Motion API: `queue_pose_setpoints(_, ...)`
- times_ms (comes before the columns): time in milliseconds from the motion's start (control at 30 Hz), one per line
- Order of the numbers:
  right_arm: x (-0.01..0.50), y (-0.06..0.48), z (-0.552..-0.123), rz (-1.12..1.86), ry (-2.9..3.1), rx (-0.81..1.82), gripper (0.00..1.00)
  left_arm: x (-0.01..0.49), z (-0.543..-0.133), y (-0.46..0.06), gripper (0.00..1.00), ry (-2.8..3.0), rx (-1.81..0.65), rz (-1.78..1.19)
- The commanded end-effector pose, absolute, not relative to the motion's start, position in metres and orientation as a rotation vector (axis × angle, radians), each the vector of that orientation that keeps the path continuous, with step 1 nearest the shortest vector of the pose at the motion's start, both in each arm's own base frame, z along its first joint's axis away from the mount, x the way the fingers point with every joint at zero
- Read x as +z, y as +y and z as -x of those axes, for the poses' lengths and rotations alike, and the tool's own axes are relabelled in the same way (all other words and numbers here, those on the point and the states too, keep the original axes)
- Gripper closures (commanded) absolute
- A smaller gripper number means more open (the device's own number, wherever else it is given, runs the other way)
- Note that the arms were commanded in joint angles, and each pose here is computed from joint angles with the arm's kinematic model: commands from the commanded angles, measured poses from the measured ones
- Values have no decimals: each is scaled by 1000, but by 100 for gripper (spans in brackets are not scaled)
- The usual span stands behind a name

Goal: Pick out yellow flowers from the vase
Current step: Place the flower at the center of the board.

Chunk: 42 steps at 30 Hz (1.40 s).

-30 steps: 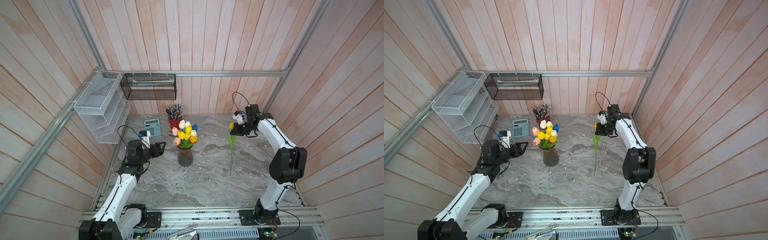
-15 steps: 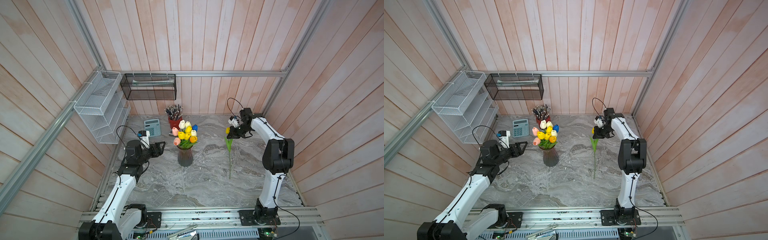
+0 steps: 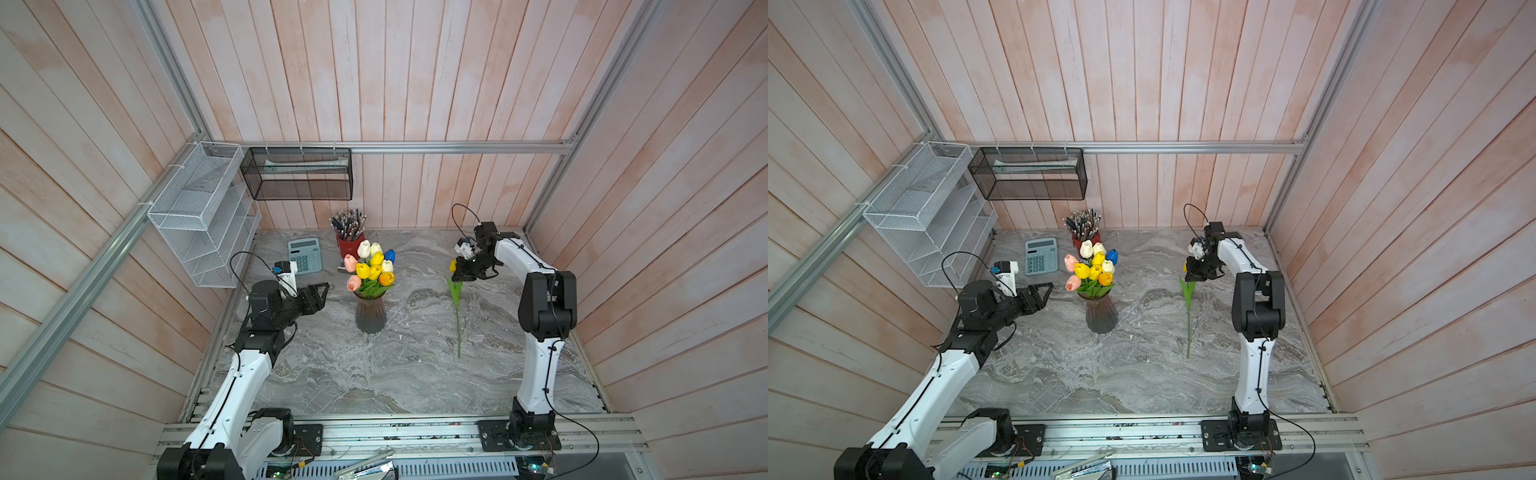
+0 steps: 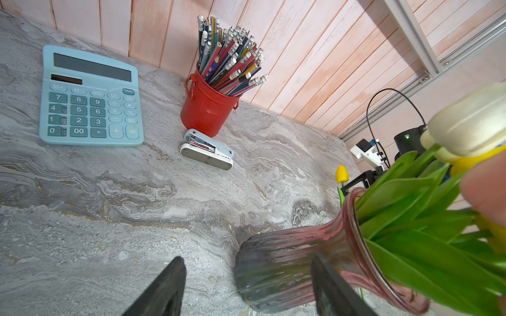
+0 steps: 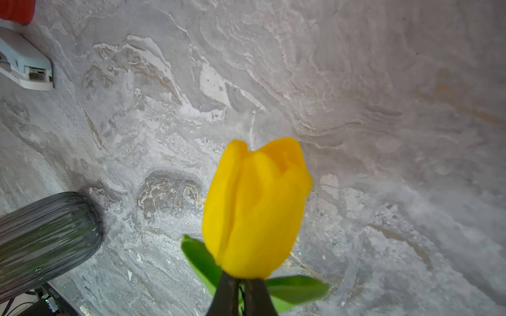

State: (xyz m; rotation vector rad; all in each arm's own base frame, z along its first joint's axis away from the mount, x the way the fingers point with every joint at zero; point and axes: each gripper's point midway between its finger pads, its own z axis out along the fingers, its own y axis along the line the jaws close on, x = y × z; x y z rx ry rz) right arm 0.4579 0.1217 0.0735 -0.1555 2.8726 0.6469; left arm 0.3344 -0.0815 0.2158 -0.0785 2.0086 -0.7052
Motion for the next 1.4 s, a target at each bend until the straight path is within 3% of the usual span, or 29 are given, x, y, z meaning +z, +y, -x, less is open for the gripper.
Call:
queue_pose_setpoints(0, 52, 117, -459, 96, 2902, 624, 93, 214, -331, -80, 27, 2012, -705, 77)
queue_pose_setpoints(633, 28, 131, -452, 96, 2923, 603, 92, 213, -331, -77, 27, 2020, -697, 91)
queue_pose_setpoints(933, 30, 130, -451, 104, 2921, 588, 85, 211, -333, -74, 27, 2025, -688, 108)
queue_pose_setpoints(1267, 77, 129, -448, 153, 2833, 552, 80, 211, -335, -74, 27, 2025, -699, 118)
queue_pose_setpoints(1367, 103, 130, -445, 201, 2759, 536, 71, 213, -335, -75, 27, 2024, -703, 114)
